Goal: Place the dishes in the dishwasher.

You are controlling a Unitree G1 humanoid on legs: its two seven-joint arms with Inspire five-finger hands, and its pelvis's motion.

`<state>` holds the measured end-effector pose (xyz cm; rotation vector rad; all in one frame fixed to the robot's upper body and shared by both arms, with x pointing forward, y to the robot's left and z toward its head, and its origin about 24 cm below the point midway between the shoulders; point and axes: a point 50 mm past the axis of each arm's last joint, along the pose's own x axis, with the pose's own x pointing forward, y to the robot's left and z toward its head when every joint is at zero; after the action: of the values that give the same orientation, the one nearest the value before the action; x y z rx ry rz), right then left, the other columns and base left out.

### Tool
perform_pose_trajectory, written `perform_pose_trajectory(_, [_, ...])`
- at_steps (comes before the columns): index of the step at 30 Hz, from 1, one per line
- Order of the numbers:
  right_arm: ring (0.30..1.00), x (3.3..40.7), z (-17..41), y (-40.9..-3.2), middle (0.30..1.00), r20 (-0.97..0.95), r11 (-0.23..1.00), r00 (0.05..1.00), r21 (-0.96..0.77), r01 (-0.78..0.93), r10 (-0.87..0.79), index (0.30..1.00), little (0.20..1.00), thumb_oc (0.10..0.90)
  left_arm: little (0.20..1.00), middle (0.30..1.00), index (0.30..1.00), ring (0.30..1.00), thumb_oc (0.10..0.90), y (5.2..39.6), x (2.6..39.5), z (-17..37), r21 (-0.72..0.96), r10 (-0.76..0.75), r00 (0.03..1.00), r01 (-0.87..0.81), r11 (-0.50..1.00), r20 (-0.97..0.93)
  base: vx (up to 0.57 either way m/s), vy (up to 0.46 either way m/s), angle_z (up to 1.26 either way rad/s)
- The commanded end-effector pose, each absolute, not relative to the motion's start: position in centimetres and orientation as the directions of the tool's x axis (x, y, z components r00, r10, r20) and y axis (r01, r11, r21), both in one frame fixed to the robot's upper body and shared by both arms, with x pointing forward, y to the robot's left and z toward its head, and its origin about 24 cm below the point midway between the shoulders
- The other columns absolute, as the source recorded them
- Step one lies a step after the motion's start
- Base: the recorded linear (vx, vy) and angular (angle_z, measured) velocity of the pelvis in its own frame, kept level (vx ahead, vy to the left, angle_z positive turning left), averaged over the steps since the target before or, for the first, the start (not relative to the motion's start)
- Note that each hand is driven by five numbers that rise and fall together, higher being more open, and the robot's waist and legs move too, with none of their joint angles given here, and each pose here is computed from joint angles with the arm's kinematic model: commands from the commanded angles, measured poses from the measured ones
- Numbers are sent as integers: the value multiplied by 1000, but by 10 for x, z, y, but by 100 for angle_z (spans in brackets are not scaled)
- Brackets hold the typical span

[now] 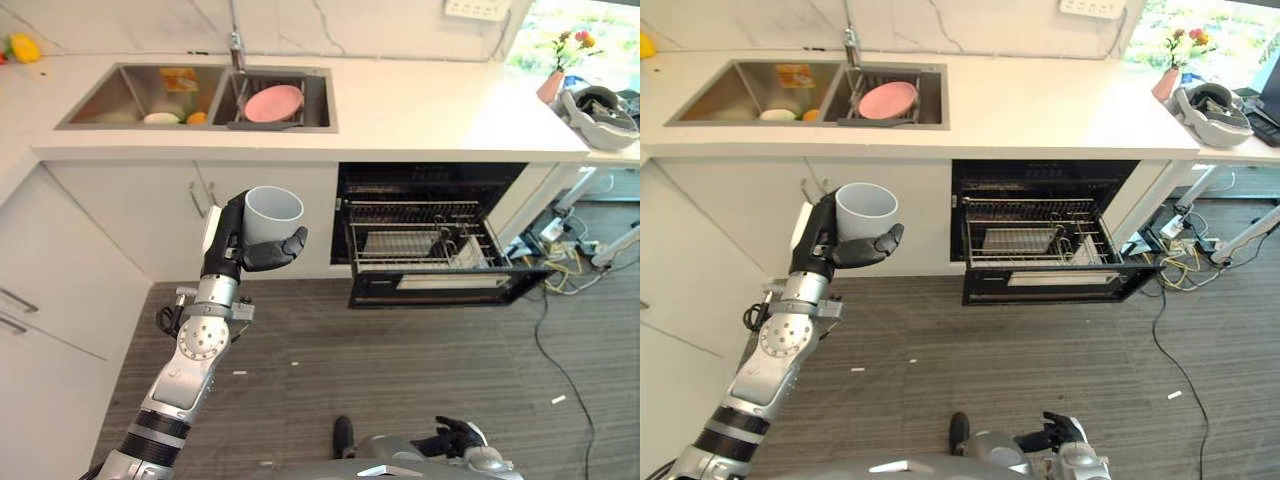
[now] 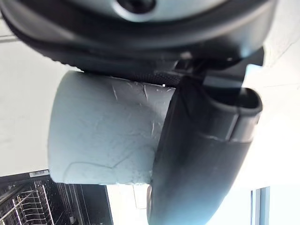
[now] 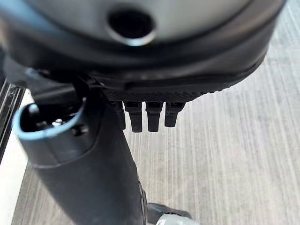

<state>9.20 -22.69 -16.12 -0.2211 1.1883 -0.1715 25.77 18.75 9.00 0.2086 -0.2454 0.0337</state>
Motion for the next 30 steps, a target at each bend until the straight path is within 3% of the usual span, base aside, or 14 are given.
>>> perform_pose_trajectory(1, [900, 104, -153, -248, 900, -860, 945, 403, -322, 48, -314, 900, 900, 800, 300, 300, 300, 300, 400, 177, 260, 150, 116, -32, 850, -34, 993, 525, 64, 32, -31])
perform_pose_trajectory(6, [900, 87, -155, -255, 900, -869, 936, 350, -344, 79, -349, 900, 900, 800, 300, 300, 300, 300, 400, 159, 261, 162, 100, -86, 819, 36, 994, 567, 267, 225, -57])
perform_pose_trajectory(14, [900, 89, -151, -262, 900, -842, 916, 366, -337, 216, -396, 900, 900, 800, 300, 300, 300, 300, 400, 145, 271, 170, 114, -112, 794, 54, 992, 598, 216, 331, -79])
perform_pose_trajectory(18, [900, 125, -144, -241, 900, -807, 934, 479, -243, 263, -345, 900, 900, 800, 300, 300, 300, 300, 400, 140, 271, 167, 150, -180, 800, 114, 982, 572, 139, 407, -63])
perform_pose_trajectory(22, [900, 153, -132, -232, 900, -749, 953, 591, -270, 140, -299, 900, 900, 800, 300, 300, 300, 300, 400, 140, 271, 160, 203, -213, 819, 120, 972, 533, 55, 352, -62])
perform_pose_trajectory(23, [900, 191, -129, -118, 900, -749, 989, 653, -149, 1, -114, 900, 900, 800, 300, 300, 300, 300, 400, 114, 271, 143, 104, -253, 848, 231, 967, 466, 63, 308, -43])
perform_pose_trajectory(24, [900, 193, -128, -116, 900, -747, 989, 656, -146, 2, -112, 900, 900, 800, 300, 300, 300, 300, 400, 115, 272, 143, 109, -254, 846, 230, 967, 468, 153, 286, -54])
perform_pose_trajectory(25, [900, 130, -140, -261, 900, -796, 922, 467, -318, 219, -386, 900, 900, 800, 300, 300, 300, 300, 400, 130, 273, 157, 173, -238, 814, 171, 970, 530, 115, 106, -27])
perform_pose_trajectory(28, [900, 120, -135, -283, 900, -781, 893, 445, -323, 313, -439, 900, 900, 800, 300, 300, 300, 300, 400, 140, 267, 160, 203, -235, 805, 145, 968, 545, 77, 39, 12])
perform_pose_trajectory(29, [900, 123, -126, -294, 900, -751, 899, 501, -304, 316, -430, 900, 900, 800, 300, 300, 300, 300, 400, 146, 266, 161, 244, -238, 805, 120, 962, 543, 8, -21, -32])
perform_pose_trajectory(30, [900, 122, -126, -294, 900, -752, 899, 500, -304, 315, -430, 900, 900, 800, 300, 300, 300, 300, 400, 146, 266, 161, 243, -237, 806, 120, 962, 542, -8, -35, -18])
